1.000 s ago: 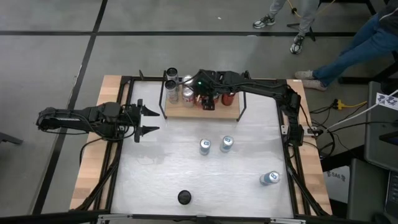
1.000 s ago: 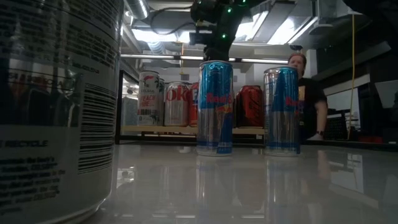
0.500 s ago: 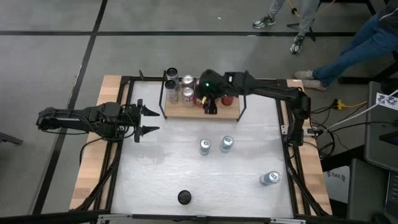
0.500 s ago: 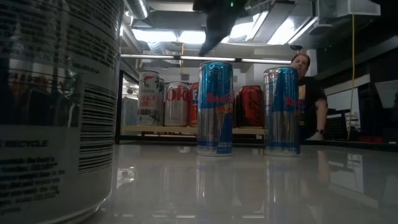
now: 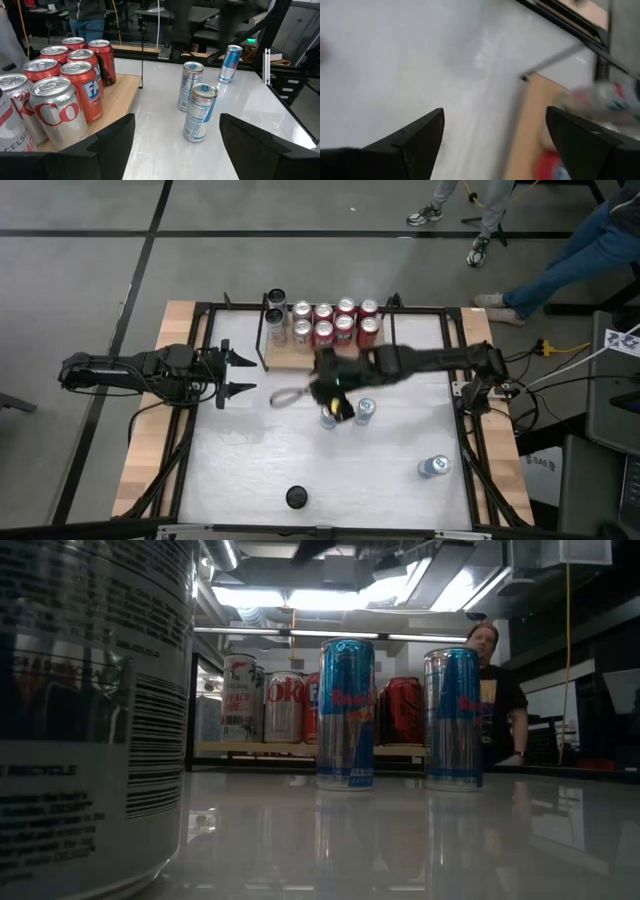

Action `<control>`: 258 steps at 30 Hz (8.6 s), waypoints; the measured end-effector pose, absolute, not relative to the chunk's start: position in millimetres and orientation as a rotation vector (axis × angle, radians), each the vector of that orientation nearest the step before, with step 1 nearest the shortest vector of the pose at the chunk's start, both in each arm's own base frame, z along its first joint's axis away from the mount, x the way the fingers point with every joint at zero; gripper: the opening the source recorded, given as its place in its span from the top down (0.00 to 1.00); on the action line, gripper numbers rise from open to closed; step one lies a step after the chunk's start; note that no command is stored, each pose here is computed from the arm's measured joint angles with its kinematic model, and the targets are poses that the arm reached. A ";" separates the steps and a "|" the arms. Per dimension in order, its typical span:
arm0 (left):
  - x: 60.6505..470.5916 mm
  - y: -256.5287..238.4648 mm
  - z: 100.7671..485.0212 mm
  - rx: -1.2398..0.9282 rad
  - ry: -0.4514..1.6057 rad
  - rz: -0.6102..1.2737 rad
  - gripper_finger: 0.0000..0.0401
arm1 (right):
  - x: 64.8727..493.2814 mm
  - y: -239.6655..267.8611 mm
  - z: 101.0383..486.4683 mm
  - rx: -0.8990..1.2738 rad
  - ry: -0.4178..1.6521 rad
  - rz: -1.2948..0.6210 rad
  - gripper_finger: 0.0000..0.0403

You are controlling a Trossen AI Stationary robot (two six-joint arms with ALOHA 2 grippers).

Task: Place canned beverage on shelf
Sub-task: Put the white and pink soda can on the shelf aligned with other white and pink soda can

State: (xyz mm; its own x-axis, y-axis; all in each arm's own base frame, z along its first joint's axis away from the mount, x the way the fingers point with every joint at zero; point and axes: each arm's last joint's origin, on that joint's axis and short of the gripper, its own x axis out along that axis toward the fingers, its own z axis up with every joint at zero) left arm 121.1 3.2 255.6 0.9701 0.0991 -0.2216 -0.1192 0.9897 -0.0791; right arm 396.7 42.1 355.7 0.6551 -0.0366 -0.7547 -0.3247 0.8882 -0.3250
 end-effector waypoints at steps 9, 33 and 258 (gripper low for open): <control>121.1 2.9 255.6 -0.096 0.220 0.098 0.29 | 389.2 126.0 361.0 -0.196 0.730 0.215 0.16; 160.8 -40.1 241.1 -0.171 0.320 -0.241 0.29 | 372.1 241.9 299.5 0.065 0.874 0.151 0.16; 261.3 -235.2 254.7 -0.064 0.580 -0.180 0.01 | 383.8 242.7 284.6 -0.096 1.004 -0.127 0.16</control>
State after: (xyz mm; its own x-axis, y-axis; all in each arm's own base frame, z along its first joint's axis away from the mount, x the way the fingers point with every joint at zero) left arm 261.3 -235.2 254.7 0.8215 -0.1871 -0.5387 0.1513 0.9823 -0.1104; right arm 383.8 242.7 284.6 0.5303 -0.1503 -0.8344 0.0619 0.9884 -0.1386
